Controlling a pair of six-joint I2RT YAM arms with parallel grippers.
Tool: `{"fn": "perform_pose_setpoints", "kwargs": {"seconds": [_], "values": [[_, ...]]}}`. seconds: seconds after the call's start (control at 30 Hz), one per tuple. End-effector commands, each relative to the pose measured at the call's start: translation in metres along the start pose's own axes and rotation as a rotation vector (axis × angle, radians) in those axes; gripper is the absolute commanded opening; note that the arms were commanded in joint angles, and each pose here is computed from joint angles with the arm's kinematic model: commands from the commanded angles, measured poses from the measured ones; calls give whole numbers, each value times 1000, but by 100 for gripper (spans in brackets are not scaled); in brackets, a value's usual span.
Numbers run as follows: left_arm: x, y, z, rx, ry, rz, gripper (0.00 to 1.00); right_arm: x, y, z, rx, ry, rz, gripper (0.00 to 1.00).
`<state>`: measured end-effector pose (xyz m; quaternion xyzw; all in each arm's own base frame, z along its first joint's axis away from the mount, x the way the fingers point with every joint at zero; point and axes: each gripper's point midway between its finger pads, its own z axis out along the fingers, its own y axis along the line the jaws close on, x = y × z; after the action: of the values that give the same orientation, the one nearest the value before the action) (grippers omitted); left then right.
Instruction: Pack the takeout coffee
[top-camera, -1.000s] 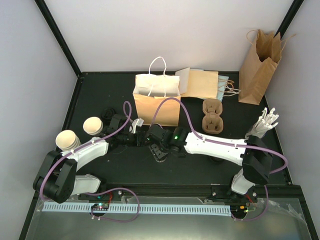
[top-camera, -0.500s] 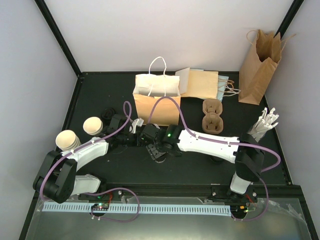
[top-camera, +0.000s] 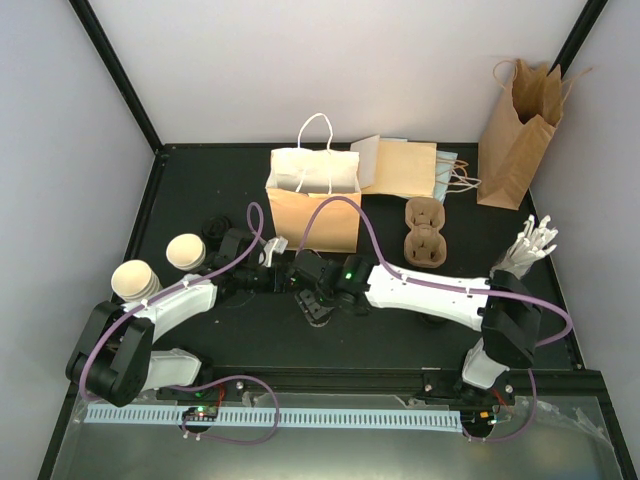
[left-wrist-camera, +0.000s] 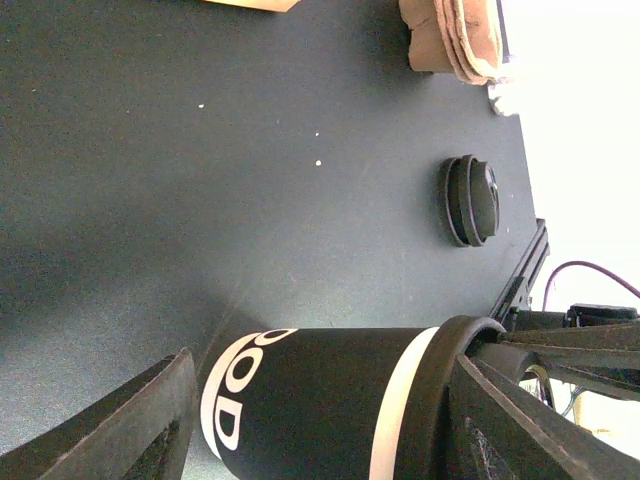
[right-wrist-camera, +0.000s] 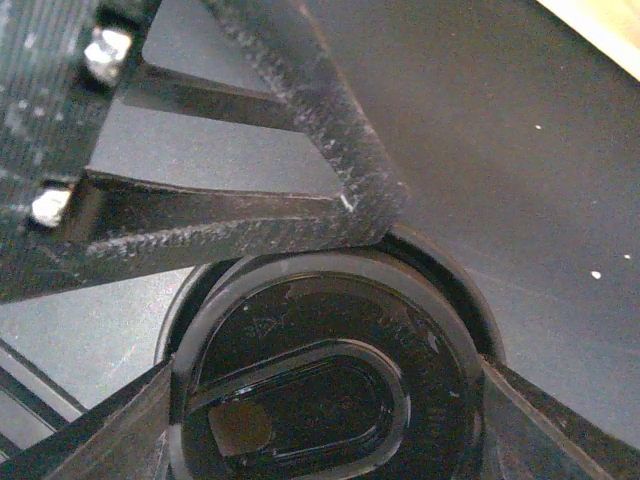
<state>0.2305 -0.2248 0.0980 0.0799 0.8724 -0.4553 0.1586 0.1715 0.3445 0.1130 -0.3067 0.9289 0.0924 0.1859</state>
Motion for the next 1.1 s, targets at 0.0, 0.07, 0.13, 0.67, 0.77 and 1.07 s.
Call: {"fn": "perform_pose_setpoints", "kwargs": {"seconds": [0.0, 0.07, 0.13, 0.67, 0.77, 1.07], "values": [[1, -8, 1, 22, 27, 25, 71, 125, 10, 40, -75, 529, -32, 70], [1, -8, 2, 23, 27, 26, 71, 134, 7, 39, -62, 575, -33, 70], [2, -8, 2, 23, 28, 25, 71, 136, 2, 38, -35, 596, -38, 70], [2, -7, 2, 18, 29, 24, 71, 88, -47, 42, 317, 357, -62, 70], [2, -8, 2, 20, 28, 27, 71, 84, -35, 49, 234, 310, -55, 70], [2, -7, 2, 17, 28, 27, 71, 116, 10, 51, -73, 417, -36, 71]]}}
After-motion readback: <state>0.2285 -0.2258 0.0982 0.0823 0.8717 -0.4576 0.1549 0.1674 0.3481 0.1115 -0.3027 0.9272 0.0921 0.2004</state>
